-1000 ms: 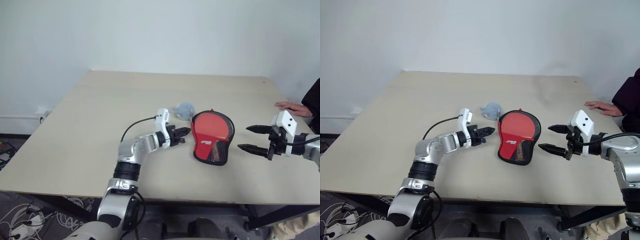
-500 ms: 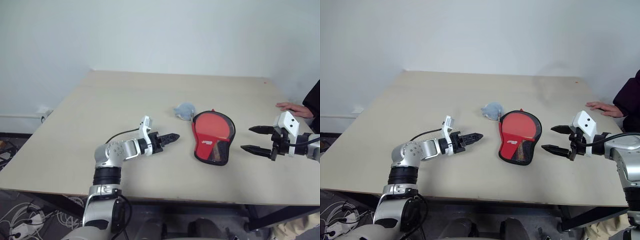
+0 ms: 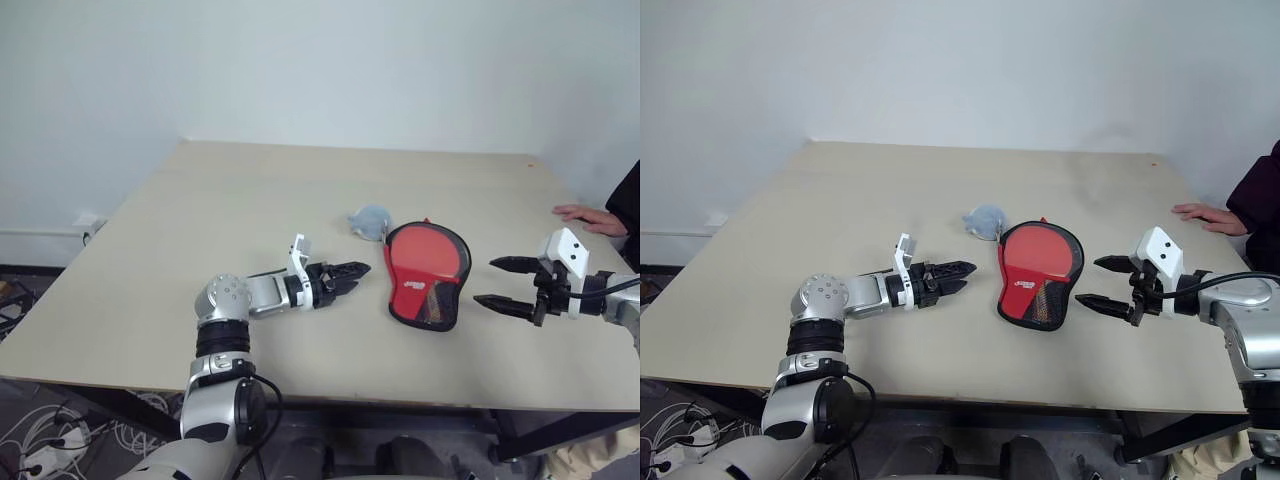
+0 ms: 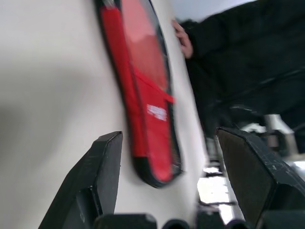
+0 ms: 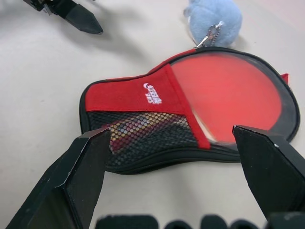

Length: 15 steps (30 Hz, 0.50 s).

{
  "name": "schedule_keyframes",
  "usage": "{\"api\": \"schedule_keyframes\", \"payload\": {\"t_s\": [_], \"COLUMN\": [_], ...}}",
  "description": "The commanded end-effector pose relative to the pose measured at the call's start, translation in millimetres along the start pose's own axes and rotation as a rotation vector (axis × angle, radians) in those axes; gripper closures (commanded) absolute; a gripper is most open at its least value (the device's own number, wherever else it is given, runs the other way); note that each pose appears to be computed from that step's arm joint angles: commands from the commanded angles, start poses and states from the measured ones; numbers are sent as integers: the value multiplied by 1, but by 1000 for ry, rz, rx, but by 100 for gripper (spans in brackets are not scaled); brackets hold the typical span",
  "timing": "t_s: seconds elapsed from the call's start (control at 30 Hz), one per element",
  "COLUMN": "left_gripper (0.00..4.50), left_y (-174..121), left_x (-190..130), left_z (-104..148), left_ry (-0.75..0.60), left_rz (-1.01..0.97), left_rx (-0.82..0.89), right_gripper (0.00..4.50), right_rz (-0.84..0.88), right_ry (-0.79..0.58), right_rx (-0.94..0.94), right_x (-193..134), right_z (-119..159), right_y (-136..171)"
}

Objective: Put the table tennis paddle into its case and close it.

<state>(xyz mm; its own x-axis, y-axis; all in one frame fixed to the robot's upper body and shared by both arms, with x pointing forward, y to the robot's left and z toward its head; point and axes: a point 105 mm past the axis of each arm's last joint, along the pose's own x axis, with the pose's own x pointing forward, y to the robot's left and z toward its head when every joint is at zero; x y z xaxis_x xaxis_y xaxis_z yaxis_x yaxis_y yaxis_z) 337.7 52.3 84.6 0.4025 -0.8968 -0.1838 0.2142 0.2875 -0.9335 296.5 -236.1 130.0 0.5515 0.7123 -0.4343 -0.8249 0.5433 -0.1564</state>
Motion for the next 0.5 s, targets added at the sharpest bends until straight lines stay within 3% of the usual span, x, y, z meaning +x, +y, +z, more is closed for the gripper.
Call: {"api": "schedule_keyframes", "payload": {"t_s": [0.03,0.5], "left_gripper": [115,115], "left_y": [-17,-6], "left_x": [6,28], "left_z": [-6,-16], "left_ry": [56,84], "left_rz": [-53,28], "left_rx": [24,31], "right_gripper": [8,8], "right_rz": [-5,-7], "right_ry": [-40,-54], "right_rx": [-29,-14], "right_x": [0,2], "right_z": [14,17], "right_y": [1,5]}}
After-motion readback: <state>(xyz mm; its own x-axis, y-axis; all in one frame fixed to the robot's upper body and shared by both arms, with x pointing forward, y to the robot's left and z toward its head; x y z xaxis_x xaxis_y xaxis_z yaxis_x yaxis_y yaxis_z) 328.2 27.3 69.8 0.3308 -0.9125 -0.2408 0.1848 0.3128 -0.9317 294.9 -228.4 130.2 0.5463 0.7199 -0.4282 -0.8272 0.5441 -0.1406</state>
